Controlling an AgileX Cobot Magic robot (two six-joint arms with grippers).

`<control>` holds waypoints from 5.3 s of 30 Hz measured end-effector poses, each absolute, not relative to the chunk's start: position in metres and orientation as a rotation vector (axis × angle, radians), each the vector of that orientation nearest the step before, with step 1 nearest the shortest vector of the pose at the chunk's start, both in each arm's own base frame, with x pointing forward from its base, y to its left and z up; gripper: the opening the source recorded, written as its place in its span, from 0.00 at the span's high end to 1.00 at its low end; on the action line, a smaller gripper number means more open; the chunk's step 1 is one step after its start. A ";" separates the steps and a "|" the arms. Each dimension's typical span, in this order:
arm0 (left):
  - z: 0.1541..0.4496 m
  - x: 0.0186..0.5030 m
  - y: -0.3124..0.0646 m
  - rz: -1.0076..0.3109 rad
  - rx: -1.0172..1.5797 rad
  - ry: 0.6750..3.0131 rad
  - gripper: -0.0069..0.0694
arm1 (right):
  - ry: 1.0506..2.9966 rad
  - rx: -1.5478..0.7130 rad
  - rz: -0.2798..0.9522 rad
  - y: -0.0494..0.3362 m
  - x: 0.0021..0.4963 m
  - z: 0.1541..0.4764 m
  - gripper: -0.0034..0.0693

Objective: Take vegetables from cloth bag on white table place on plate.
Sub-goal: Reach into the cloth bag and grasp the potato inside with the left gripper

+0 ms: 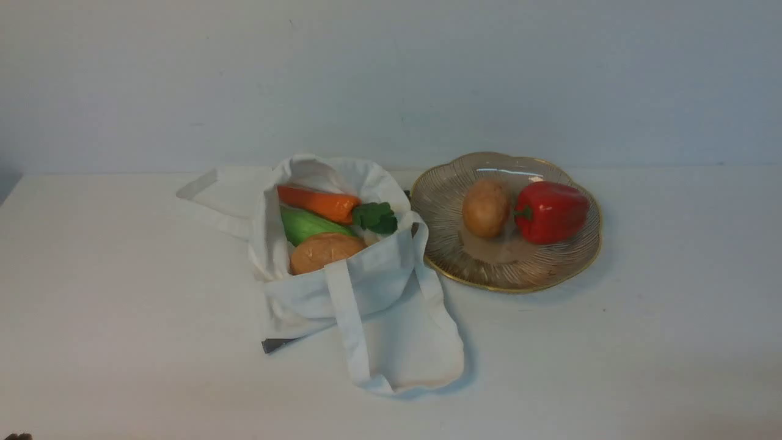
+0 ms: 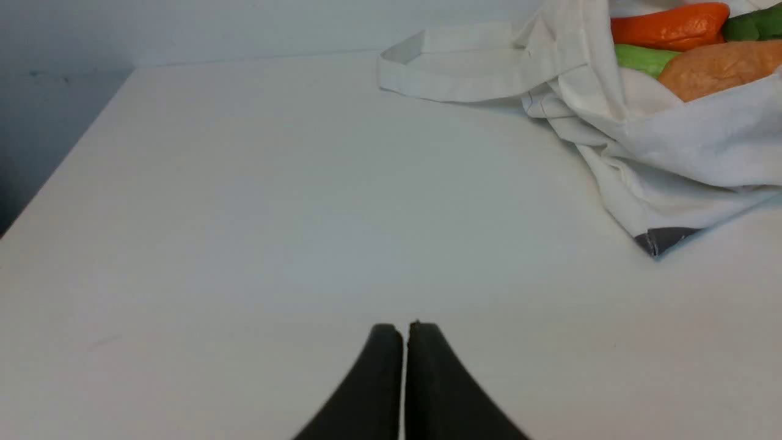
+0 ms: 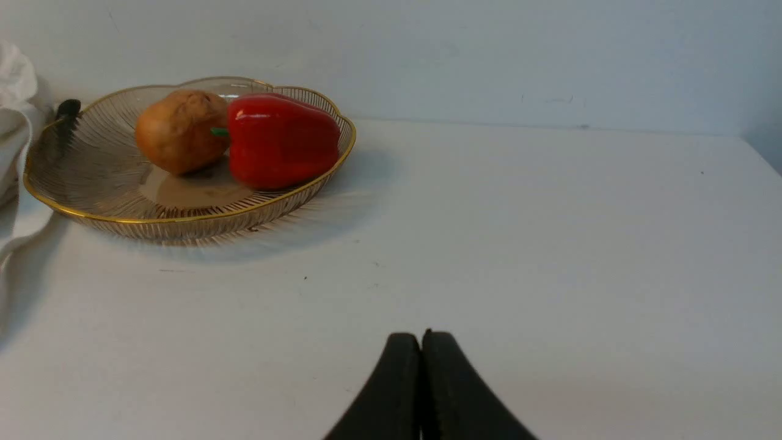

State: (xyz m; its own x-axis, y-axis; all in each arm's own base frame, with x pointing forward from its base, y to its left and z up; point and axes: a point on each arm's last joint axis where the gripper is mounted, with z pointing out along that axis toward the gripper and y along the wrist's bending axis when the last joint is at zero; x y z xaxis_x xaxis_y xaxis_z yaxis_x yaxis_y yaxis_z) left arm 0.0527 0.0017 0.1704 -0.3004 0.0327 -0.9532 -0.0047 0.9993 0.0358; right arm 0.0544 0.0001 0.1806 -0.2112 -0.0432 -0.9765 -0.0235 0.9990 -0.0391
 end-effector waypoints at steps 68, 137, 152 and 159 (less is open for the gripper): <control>0.189 0.052 -0.025 -1.024 -0.753 1.669 0.92 | 1.784 -0.049 -0.018 0.000 0.054 0.181 0.97; 0.200 0.405 -0.171 -0.050 1.002 2.691 0.13 | 1.784 -0.049 -0.018 0.000 0.054 0.181 0.97; 0.201 0.412 -0.176 -0.040 1.032 2.587 0.75 | 1.784 -0.049 -0.018 0.000 0.054 0.181 0.97; 0.201 0.411 -0.175 -0.039 1.041 2.604 0.91 | 1.784 -0.049 -0.018 0.000 0.054 0.181 0.97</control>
